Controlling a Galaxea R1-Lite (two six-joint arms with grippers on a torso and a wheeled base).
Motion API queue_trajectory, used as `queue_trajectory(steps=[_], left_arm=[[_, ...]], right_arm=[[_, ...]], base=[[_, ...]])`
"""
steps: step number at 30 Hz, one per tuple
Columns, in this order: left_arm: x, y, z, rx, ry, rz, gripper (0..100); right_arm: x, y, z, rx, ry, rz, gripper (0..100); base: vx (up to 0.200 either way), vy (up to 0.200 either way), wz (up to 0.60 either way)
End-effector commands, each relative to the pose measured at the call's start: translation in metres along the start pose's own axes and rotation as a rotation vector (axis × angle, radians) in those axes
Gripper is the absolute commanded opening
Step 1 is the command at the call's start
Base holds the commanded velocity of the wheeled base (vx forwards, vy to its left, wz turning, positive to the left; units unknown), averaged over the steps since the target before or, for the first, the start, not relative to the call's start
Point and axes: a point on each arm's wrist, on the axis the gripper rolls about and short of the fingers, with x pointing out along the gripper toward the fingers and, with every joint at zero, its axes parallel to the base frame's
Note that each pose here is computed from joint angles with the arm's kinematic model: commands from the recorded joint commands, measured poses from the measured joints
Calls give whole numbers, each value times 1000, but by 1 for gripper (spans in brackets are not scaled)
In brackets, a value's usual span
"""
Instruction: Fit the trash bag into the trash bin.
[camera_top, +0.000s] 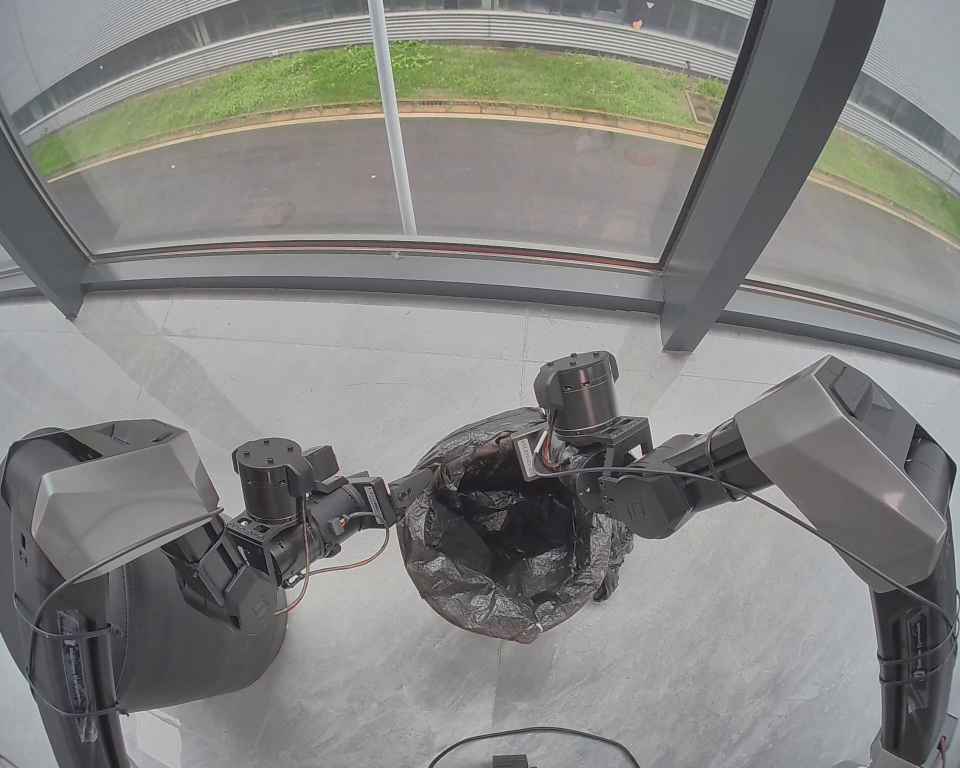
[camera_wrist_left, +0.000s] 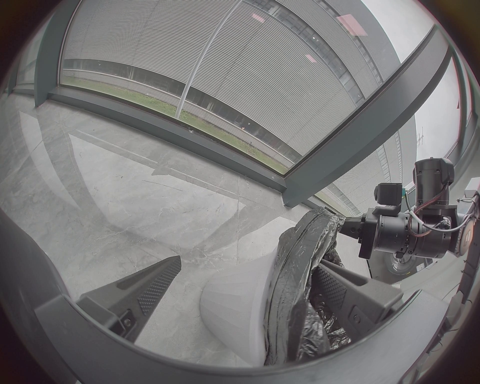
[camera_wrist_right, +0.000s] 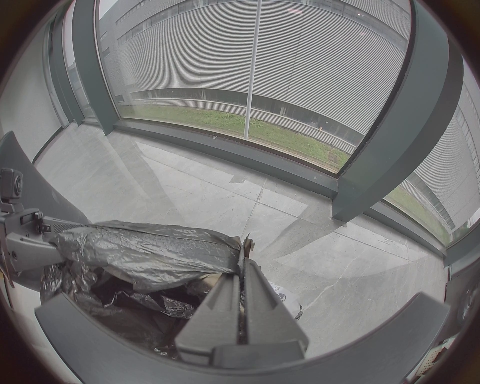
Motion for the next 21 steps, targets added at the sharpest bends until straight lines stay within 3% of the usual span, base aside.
queue_trajectory(steps=[1, 16, 17, 21], left_arm=[[1, 7, 4, -3, -14, 14, 100], [0, 12, 4, -6, -14, 30, 100], [0, 12, 4, -6, -14, 30, 100], [0, 12, 3, -6, -13, 30, 100]], right_arm=[[0, 0, 8, 16, -23, -4, 0], [-2, -1, 11, 27, -42, 6, 0], [-2, -1, 11, 27, -42, 6, 100], [0, -1, 9, 28, -38, 6, 100]], base=[[0, 0, 0], [0, 0, 0], [0, 0, 0], [0, 0, 0]])
